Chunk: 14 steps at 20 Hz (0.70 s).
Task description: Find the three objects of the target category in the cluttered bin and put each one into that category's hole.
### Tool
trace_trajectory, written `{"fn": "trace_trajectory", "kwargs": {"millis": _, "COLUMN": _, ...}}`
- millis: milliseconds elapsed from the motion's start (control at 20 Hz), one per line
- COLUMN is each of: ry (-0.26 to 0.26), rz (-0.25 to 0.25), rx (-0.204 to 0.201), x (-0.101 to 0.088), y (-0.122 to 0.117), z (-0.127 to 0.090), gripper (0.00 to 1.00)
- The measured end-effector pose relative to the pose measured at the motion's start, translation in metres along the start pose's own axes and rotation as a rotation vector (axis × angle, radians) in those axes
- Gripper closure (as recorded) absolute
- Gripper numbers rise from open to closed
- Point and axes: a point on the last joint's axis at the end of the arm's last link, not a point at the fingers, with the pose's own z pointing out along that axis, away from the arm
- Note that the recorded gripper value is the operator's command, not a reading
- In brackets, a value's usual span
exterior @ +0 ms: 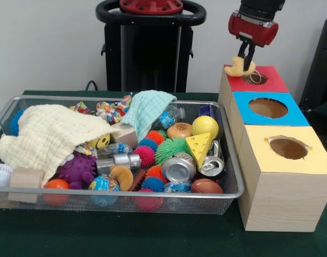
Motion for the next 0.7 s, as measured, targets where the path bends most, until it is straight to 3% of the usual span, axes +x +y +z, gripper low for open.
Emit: {"fn": "trace_trajectory", "kwargs": {"millis": 700, "ry": -0.023, "rz": -0.031, "rx": -0.003, "x": 0.0077, "y": 0.0058, "z": -0.0032, "gripper": 1.0}}
